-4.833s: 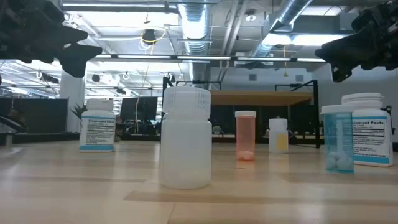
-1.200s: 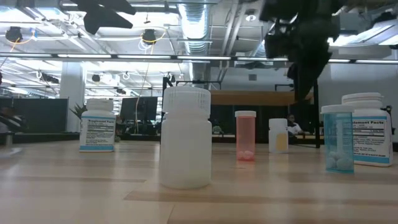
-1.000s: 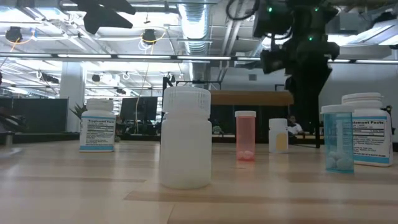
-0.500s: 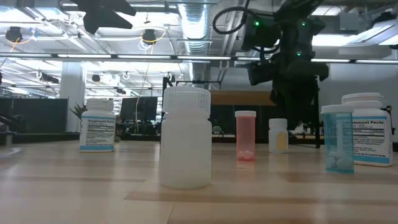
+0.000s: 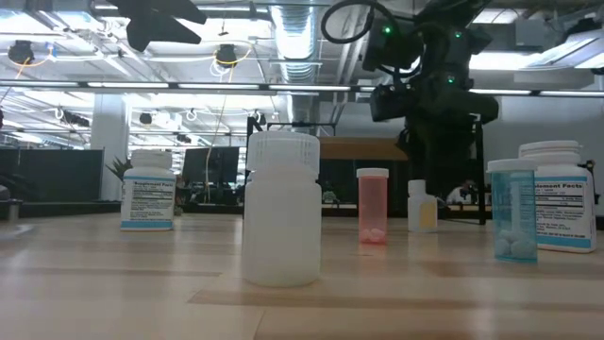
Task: Pick and place medicine bottles onto shelf by color
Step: Put the top transparent pill bottle on the shelf, then put the left transparent pill bottle on the shelf aligned with the other transparent pill bottle
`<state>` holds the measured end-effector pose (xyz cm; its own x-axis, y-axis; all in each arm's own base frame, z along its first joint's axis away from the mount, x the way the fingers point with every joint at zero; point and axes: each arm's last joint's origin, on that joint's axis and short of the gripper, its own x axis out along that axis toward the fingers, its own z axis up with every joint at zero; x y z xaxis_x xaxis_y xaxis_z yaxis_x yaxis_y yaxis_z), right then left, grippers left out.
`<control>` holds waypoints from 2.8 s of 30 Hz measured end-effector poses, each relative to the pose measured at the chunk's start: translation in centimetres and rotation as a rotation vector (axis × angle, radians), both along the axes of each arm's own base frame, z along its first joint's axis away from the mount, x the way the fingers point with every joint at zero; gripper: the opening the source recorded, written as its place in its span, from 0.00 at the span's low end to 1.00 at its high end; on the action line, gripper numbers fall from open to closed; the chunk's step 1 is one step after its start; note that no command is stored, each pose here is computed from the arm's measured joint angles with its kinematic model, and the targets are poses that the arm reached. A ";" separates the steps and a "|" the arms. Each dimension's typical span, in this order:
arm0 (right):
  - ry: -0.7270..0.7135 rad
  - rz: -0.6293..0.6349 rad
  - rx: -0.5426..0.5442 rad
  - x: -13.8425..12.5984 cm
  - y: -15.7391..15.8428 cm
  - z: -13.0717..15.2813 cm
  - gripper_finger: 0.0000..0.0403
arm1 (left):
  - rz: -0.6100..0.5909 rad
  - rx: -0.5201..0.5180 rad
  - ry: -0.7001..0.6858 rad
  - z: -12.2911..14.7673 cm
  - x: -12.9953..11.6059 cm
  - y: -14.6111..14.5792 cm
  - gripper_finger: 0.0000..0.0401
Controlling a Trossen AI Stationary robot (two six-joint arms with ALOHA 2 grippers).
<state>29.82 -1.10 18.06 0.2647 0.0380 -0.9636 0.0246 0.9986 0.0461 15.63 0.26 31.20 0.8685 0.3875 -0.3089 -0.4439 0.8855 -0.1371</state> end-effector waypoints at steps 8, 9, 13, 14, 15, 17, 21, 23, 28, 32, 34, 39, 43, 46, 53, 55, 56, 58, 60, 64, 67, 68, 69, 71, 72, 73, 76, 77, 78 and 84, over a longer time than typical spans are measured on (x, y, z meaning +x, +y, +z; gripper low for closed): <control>-0.018 0.004 -0.002 0.2 0.0 0.0 0.61 | 0.000 0.000 0.000 0.0 0.0 0.0 0.54; -0.019 0.004 -0.002 0.2 0.0 0.0 0.60 | 0.000 0.000 0.000 0.0 0.0 0.0 0.54; -0.018 0.004 -0.002 0.2 0.0 0.0 0.56 | 0.000 0.000 0.000 0.0 0.0 0.0 0.54; -0.018 0.004 -0.002 0.2 0.0 0.0 0.54 | 0.000 0.000 0.000 0.0 0.0 0.0 0.54; -0.018 0.000 -0.001 0.2 0.0 0.0 0.51 | 0.000 0.000 0.000 0.0 0.0 0.0 0.54; -0.018 -0.027 0.007 0.2 0.0 0.1 0.45 | 0.000 0.000 0.000 0.0 0.0 0.0 0.54; -0.016 -0.097 0.029 0.0 0.0 0.4 0.31 | 0.000 0.000 0.000 0.0 0.0 0.0 0.54; 0.001 -0.120 0.050 -0.1 0.0 1.0 0.29 | 0.000 0.000 0.000 0.0 0.0 0.0 0.54; -0.028 -0.157 0.068 -0.1 -1.0 6.1 0.29 | 0.000 0.000 0.000 0.0 0.0 0.0 0.54; -0.114 -0.194 0.046 -0.7 -3.5 11.4 0.29 | 0.001 -0.002 -0.001 0.0 0.0 0.0 0.54; -0.152 -0.226 0.028 -1.4 -5.2 13.9 0.30 | 0.002 -0.005 -0.002 0.0 0.0 0.0 0.54; -0.182 -0.366 -0.102 -3.8 -10.5 18.2 0.30 | 0.002 -0.005 -0.002 0.0 0.0 0.0 0.54; -0.207 -0.442 -0.171 -5.9 -14.8 19.6 0.30 | 0.002 -0.005 -0.002 0.0 0.0 0.0 0.54; -0.159 -0.515 -0.177 -7.2 -17.6 18.9 0.30 | 0.002 -0.005 -0.002 0.0 0.0 0.0 0.54; -0.058 -0.583 -0.164 -8.3 -22.4 16.2 0.30 | 0.003 -0.008 -0.004 0.0 0.0 0.0 0.54; -0.051 -0.592 -0.161 -8.4 -22.9 15.8 0.30 | 0.003 -0.008 -0.004 0.0 0.0 0.0 0.54; -0.043 -0.594 -0.157 -8.4 -23.1 15.6 0.30 | 0.003 -0.008 -0.004 0.0 0.0 0.0 0.54; -0.041 -0.594 -0.158 -8.3 -23.4 15.4 0.30 | 0.003 -0.008 -0.004 0.0 0.0 0.0 0.54; -0.042 -0.594 -0.159 -8.3 -23.5 15.3 0.31 | 0.003 -0.008 -0.004 0.0 0.0 0.0 0.54; -0.043 -0.590 -0.159 -8.2 -23.5 15.3 0.37 | 0.003 -0.008 -0.004 0.0 0.0 0.0 0.54; -0.047 -0.594 -0.159 -8.2 -23.5 15.3 0.45 | 0.003 -0.008 -0.004 0.0 0.0 0.0 0.54; -0.044 -0.596 -0.158 -8.3 -23.6 15.3 0.48 | 0.003 -0.008 -0.004 0.0 0.0 0.0 0.54; -0.045 -0.597 -0.158 -8.3 -23.6 15.3 0.50 | 0.003 -0.008 -0.004 0.0 0.0 0.0 0.54; -0.046 -0.598 -0.159 -8.3 -23.6 15.3 0.55 | 0.003 -0.009 -0.004 0.0 0.0 0.0 0.54; -0.047 -0.598 -0.160 -8.3 -23.6 15.3 0.56 | 0.003 -0.009 -0.004 0.0 0.0 0.0 0.54; -0.049 -0.598 -0.161 -8.3 -23.6 15.3 0.58 | 0.003 -0.009 -0.004 0.0 0.0 0.0 0.54; -0.059 -0.598 -0.169 -8.2 -23.7 15.4 0.59 | 0.003 -0.009 -0.004 0.0 0.0 0.0 0.54; -0.069 -0.599 -0.176 -8.1 -23.8 15.4 0.59 | 0.003 -0.009 -0.004 0.0 0.0 0.0 0.54; -0.083 -0.599 -0.184 -8.0 -23.9 15.5 0.59 | 0.003 -0.009 -0.004 0.0 0.0 0.0 0.54; -0.183 -0.606 -0.243 -7.8 -24.0 18.4 0.56 | 0.003 -0.010 -0.004 0.0 0.0 0.0 0.54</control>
